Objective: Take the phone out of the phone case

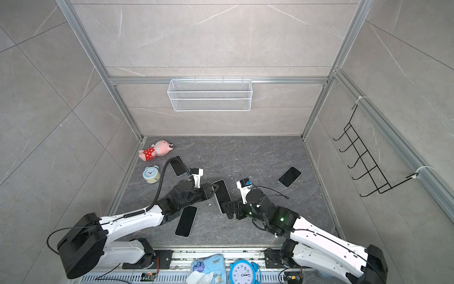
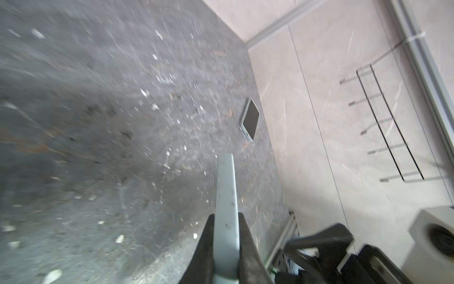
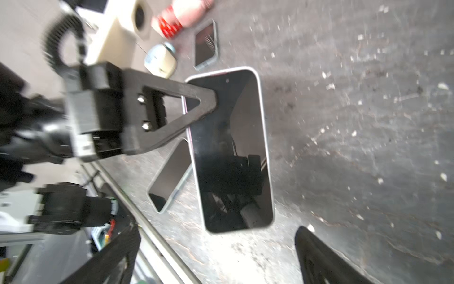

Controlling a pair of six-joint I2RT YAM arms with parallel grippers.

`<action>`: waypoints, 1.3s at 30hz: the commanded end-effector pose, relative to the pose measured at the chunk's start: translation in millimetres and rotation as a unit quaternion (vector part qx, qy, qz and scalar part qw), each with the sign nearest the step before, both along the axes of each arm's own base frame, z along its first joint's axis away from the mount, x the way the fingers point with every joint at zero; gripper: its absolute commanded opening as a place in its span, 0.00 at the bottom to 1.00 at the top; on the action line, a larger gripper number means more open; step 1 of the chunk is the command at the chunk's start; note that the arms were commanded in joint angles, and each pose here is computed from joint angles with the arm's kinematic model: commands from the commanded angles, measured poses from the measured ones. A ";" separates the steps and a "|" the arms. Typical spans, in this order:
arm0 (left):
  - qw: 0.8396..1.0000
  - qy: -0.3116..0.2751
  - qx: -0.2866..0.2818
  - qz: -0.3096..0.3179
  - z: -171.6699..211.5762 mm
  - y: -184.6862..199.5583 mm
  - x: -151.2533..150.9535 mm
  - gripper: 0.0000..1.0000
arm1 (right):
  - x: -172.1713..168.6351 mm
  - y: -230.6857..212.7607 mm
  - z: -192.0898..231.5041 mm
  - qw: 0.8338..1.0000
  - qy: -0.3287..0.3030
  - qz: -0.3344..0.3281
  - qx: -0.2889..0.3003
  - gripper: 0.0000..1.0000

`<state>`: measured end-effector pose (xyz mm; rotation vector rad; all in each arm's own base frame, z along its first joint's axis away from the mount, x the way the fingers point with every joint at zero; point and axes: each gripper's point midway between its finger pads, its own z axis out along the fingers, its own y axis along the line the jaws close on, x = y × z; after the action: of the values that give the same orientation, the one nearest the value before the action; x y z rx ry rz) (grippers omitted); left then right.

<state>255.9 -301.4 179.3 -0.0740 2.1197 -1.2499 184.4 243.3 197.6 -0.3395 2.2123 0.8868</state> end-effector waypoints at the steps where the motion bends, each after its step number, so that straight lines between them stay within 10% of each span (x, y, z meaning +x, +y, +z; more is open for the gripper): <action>1: 0.996 -0.064 -0.022 0.060 43.8 20.6 12.2 0.00 | -3.5 1.9 32.9 0.999 -0.022 0.006 0.048 1.00; 19: 0.966 -0.149 -0.164 0.134 140.9 56.9 9.7 0.00 | -14.2 -5.5 75.1 0.989 -0.038 0.001 0.146 1.00; 39: 0.919 -0.097 -0.345 0.165 158.8 62.2 20.1 0.00 | 6.7 21.8 70.0 0.946 -0.030 -0.021 0.321 0.91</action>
<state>280.2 -250.9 288.7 -0.5058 1.5681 -1.4794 187.8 263.4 240.9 -0.0586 1.8809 1.3745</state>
